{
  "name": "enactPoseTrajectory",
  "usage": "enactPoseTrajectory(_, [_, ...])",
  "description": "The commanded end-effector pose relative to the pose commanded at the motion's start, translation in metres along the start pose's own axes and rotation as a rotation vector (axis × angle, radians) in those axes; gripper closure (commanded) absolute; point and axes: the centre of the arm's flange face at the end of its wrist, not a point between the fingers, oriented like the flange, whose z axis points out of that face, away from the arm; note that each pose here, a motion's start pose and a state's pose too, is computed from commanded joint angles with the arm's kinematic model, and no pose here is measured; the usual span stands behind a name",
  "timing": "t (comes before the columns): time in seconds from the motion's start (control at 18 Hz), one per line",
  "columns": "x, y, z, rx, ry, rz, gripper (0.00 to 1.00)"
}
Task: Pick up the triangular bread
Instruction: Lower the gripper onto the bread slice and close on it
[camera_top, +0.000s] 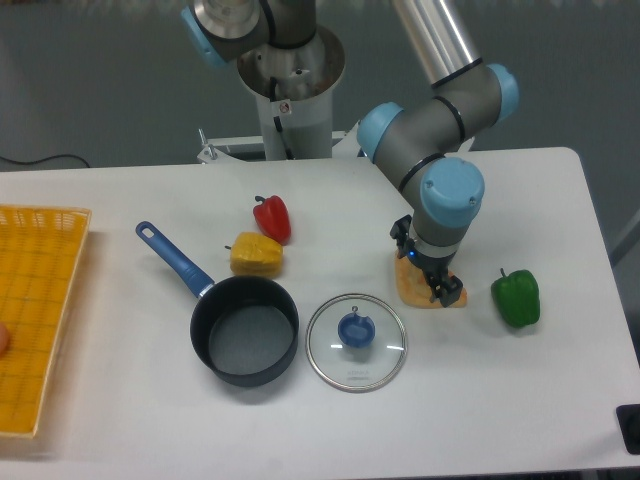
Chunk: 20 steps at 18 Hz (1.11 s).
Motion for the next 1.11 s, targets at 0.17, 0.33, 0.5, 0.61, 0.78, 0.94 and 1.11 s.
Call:
enactPoseTrajectory(0.17, [-0.004, 0.006, 0.004, 0.001, 0.002, 0.017, 0.00])
enactPoseTrajectory(0.33, [-0.007, 0.010, 0.007, 0.000, -0.009, 0.018, 0.00])
enactPoseTrajectory(0.5, [-0.008, 0.009, 0.007, -0.002, -0.018, 0.021, 0.00])
enactPoseTrajectory(0.61, [-0.009, 0.009, 0.007, -0.003, -0.029, 0.021, 0.00])
enactPoseTrajectory(0.78, [-0.009, 0.007, 0.012, -0.005, -0.026, 0.024, 0.00])
enactPoseTrajectory(0.94, [-0.009, 0.006, 0.018, -0.004, -0.016, 0.026, 0.00])
enactPoseTrajectory(1.11, [-0.008, 0.006, 0.022, -0.005, -0.007, 0.026, 0.00])
